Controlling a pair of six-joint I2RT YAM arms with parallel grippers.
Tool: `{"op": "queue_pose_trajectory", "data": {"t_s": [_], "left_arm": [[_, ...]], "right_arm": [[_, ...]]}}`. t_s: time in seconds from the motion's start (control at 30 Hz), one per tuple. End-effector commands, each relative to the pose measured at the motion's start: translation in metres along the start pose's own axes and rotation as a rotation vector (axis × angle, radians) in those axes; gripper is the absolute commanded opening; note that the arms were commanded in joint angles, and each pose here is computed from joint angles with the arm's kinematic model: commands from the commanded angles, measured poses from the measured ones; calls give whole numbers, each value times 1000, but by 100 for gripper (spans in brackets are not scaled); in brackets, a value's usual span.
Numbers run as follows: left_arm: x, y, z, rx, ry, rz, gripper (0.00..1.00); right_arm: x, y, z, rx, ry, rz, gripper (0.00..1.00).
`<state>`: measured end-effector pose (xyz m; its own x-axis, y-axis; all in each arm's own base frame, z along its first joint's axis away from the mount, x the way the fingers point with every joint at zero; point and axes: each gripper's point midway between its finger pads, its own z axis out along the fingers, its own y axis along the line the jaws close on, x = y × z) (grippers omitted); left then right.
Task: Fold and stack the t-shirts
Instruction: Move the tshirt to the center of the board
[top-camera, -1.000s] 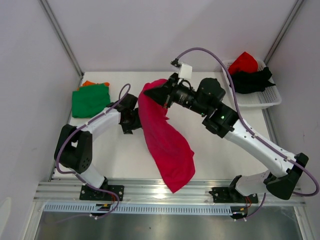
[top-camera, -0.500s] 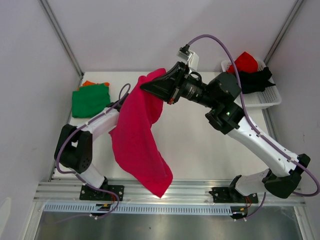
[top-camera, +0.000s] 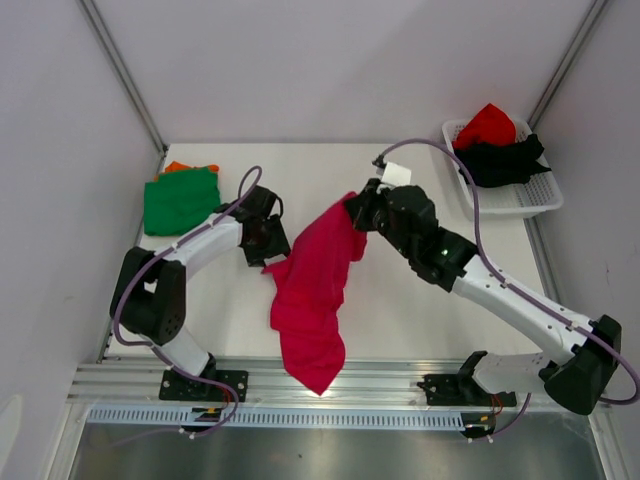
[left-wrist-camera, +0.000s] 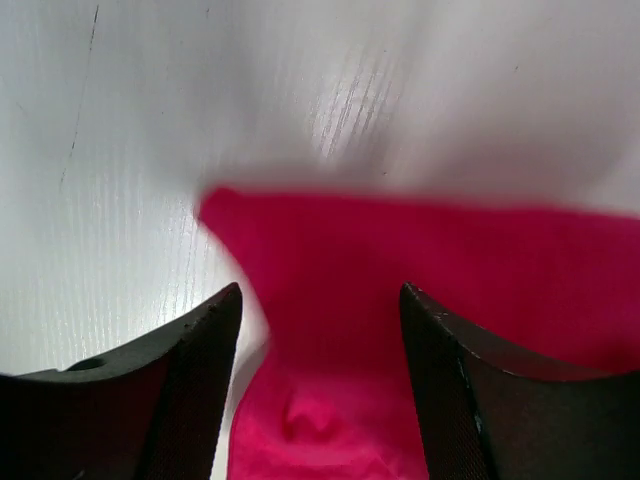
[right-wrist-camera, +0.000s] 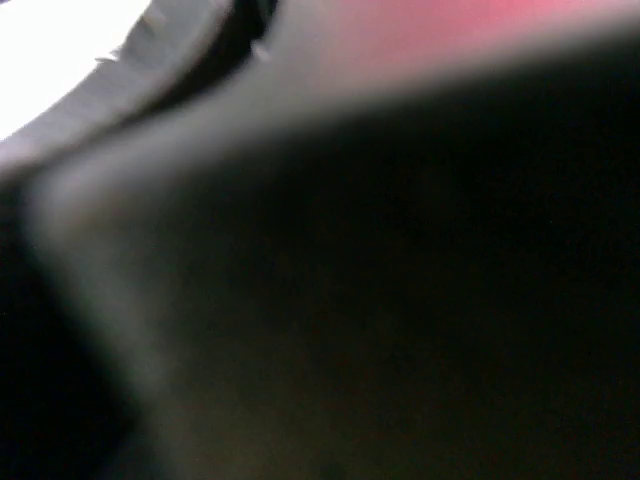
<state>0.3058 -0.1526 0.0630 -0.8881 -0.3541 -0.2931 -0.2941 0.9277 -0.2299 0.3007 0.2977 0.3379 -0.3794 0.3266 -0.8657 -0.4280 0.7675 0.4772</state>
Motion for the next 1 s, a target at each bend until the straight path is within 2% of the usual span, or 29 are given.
{"op": "queue_pose_trajectory", "data": {"t_s": [0.0,0.03,0.17,0.4,0.43,0.47,0.57,0.63,0.77,0.87,0.9,0.97], "left_arm": [[-10,-10,-5,14,-27,18,67],[-11,-10,-5,11,-31,20,67],[-9,-8,-3,4,-23,22,67],[-6,-4,0,-9,-12,24,67],[-6,-4,-1,-12,-14,24,67],[-6,-4,-1,-14,-15,27,67],[-7,-3,-2,-18,-18,27,67],[-7,-2,-2,-20,-19,27,66],[-7,1,-3,-33,-23,29,66],[-12,6,-7,-65,-54,21,66],[-16,5,-12,-62,-70,17,66],[-21,6,-17,-68,-97,14,66]], "right_arm": [[17,-92,-16,413,-24,-68,0],[32,-106,-20,461,8,-76,0],[50,-127,-29,533,12,-50,0],[64,-141,-34,589,17,-23,0],[66,-144,-35,606,22,-30,3],[69,-146,-34,616,29,-34,24],[73,-150,-36,639,32,-38,64],[74,-153,-38,644,13,-41,70],[65,-150,-45,609,-34,-40,72],[58,-130,-47,466,-54,-53,72],[50,-110,-46,350,-69,-49,72],[63,-98,-45,242,-45,-59,72]]}}
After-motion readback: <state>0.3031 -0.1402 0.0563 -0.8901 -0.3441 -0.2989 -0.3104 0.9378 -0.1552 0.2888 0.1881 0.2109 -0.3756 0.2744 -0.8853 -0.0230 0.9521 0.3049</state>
